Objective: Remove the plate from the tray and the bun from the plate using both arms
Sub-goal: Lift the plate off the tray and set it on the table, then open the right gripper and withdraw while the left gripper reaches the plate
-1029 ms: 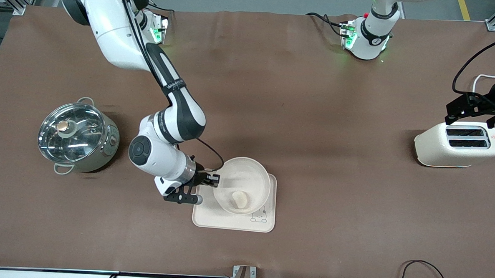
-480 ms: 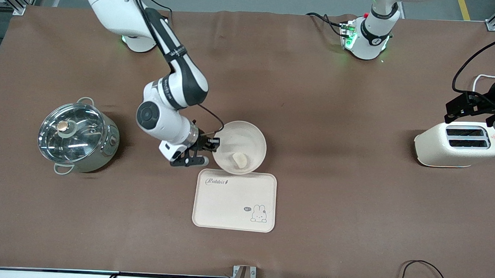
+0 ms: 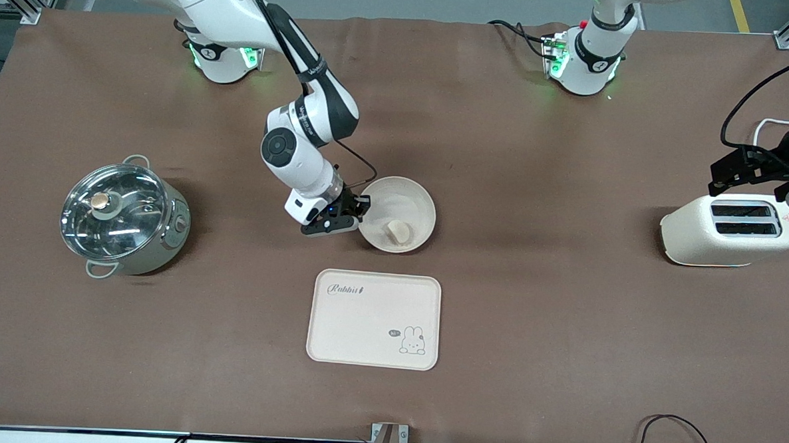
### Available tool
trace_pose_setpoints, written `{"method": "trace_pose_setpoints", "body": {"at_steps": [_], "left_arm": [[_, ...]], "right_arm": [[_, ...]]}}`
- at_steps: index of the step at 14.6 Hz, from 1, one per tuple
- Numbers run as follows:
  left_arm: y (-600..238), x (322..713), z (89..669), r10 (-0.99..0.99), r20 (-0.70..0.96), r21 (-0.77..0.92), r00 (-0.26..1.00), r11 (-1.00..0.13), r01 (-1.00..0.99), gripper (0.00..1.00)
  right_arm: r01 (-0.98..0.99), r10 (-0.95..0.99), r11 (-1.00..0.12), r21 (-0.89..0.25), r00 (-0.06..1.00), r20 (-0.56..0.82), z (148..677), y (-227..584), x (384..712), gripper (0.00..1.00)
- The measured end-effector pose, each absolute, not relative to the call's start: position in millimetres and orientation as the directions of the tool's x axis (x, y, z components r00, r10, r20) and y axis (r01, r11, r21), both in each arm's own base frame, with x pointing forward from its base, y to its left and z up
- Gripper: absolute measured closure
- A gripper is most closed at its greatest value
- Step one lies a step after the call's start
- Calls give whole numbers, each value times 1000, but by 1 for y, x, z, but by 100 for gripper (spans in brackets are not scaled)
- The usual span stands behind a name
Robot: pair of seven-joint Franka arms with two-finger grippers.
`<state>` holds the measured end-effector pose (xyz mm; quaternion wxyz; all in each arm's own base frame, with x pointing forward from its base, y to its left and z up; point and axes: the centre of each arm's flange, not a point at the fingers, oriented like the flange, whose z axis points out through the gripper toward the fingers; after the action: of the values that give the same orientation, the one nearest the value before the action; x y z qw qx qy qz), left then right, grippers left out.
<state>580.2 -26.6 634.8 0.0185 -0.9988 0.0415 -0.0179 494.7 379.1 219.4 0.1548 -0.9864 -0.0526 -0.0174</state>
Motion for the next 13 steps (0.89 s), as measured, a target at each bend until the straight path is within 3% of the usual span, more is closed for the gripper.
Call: {"method": "trace_pose_setpoints", "body": {"at_steps": [9, 11, 13], "left_arm": [[-27, 580, 634, -83, 30, -38, 996, -996, -82, 0], [-27, 580, 634, -83, 30, -38, 996, -996, -82, 0], [-27, 580, 634, -83, 30, -38, 996, -996, -82, 0]], "right_arm": [[101, 92, -949, -299, 995, 44, 205, 381, 499, 89], [99, 88, -948, -301, 995, 50, 204, 382, 503, 77], [91, 78, -949, -302, 996, 52, 205, 378, 509, 56]]}}
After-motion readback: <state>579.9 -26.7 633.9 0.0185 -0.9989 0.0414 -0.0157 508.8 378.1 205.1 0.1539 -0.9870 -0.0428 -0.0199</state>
